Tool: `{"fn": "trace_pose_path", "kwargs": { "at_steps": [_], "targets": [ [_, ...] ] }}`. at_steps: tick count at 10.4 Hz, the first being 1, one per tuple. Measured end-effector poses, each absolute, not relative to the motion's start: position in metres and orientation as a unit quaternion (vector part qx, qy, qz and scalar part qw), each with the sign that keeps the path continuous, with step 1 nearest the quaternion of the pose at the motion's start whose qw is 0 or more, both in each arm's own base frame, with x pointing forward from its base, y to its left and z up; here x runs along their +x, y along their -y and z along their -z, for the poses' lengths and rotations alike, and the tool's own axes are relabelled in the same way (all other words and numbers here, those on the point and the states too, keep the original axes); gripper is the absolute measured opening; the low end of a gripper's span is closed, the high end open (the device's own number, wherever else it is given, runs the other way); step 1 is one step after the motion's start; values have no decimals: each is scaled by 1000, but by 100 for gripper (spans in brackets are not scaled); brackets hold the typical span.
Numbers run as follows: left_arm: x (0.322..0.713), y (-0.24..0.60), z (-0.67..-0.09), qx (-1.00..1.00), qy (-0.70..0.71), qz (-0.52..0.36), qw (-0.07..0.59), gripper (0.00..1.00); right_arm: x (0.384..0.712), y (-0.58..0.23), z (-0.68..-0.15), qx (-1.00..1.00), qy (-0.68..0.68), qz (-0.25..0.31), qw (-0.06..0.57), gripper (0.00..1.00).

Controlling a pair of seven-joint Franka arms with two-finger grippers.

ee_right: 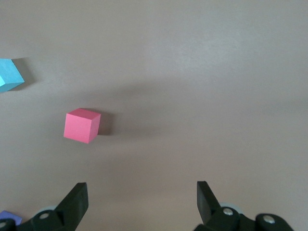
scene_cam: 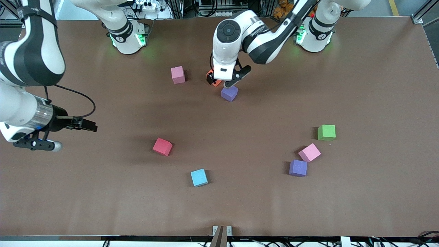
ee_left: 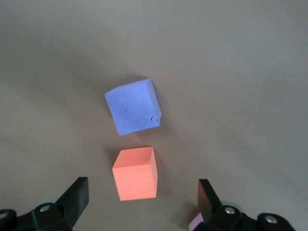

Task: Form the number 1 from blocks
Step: 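Grasp the orange cube with the left gripper while the right gripper reaches out, then carry the orange cube toward the robot with the left gripper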

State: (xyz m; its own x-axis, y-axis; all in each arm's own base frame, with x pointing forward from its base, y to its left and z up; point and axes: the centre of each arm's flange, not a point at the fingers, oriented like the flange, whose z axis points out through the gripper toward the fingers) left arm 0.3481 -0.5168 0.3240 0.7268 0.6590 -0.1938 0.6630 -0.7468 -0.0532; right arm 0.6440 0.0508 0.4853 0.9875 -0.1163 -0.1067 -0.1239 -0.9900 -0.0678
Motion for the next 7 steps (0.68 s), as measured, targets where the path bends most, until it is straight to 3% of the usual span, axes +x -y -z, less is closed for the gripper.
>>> {"fn": "trace_pose_path", "kwargs": {
  "at_steps": [7],
  "targets": [
    [284,530,-241,910,-397,115,17,100,653,-87,-439,-995,-84,-31,35,100]
  ]
}}
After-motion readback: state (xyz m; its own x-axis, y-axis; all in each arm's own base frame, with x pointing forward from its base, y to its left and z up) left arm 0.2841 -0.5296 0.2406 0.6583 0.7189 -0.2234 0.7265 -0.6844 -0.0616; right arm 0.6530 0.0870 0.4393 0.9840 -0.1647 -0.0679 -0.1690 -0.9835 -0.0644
